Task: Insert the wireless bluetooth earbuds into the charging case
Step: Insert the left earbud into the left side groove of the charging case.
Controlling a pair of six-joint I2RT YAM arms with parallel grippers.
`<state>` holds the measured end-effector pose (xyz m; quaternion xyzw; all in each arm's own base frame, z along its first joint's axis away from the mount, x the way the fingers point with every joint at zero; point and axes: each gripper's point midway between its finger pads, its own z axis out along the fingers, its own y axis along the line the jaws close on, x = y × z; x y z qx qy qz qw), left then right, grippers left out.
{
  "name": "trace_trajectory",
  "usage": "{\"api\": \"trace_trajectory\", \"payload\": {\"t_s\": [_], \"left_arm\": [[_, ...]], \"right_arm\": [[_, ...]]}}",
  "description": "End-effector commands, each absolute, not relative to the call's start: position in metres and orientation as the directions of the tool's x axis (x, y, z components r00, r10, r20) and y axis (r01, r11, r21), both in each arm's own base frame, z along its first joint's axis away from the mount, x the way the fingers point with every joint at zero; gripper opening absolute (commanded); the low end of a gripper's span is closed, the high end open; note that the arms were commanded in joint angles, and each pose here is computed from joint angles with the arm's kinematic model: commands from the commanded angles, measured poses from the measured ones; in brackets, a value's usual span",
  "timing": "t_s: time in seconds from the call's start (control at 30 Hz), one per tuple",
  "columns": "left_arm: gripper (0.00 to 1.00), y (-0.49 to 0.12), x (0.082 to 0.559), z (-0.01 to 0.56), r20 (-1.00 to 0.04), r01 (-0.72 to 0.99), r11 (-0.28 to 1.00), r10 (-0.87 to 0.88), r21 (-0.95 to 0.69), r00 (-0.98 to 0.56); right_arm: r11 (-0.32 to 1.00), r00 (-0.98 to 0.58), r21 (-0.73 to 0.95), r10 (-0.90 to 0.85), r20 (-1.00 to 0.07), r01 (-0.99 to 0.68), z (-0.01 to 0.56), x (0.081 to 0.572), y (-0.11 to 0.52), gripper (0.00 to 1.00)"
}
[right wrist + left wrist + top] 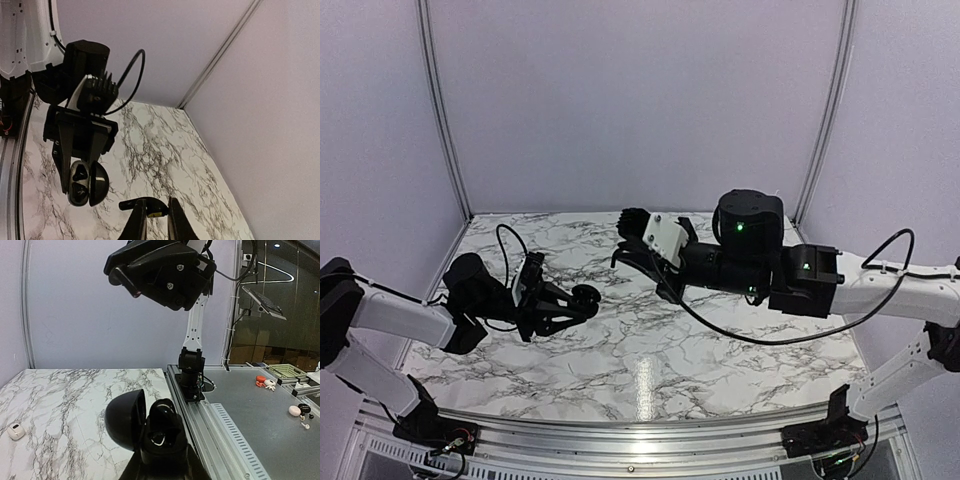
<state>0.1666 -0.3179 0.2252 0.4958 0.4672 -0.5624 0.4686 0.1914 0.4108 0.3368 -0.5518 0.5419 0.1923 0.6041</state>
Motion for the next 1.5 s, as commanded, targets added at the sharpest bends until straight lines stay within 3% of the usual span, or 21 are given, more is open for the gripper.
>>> {"api": "trace_trajectory", "payload": {"t_s": [0.0, 0.53, 0.67, 0.97, 1.47], "left_arm": [[0.0, -0.323, 0.159, 0.241, -0.995, 0.984, -0.178, -0.099, -0.007, -0.025], [0.0, -0.335, 0.15, 0.254, -0.988, 0.957, -0.271, -0.084, -0.101, -0.128], [0.0, -0.339, 0.161, 0.262, -0.982, 0.972, -0.206, -0.122, -0.115, -0.142], [0.0, -0.333, 0.2, 0.273, -0.974, 0.993, 0.073, -0.217, -0.089, -0.072], [0.0, -0.336, 0.223, 0.258, -0.979, 0.973, 0.191, -0.184, -0.127, -0.092]], "right_arm": [[0.273, 0.453, -0.524, -0.283, -0.845, -0.807, 0.362, 0.164, 0.422, 0.02], [0.188, 0.549, -0.616, -0.309, -0.776, -0.765, 0.349, 0.138, 0.444, 0.03], [0.225, 0.54, -0.632, -0.36, -0.761, -0.742, 0.343, 0.148, 0.449, 0.03], [0.422, 0.458, -0.681, -0.518, -0.723, -0.598, 0.341, 0.193, 0.441, 0.02], [0.501, 0.419, -0.707, -0.574, -0.703, -0.5, 0.346, 0.213, 0.438, 0.02]]}}
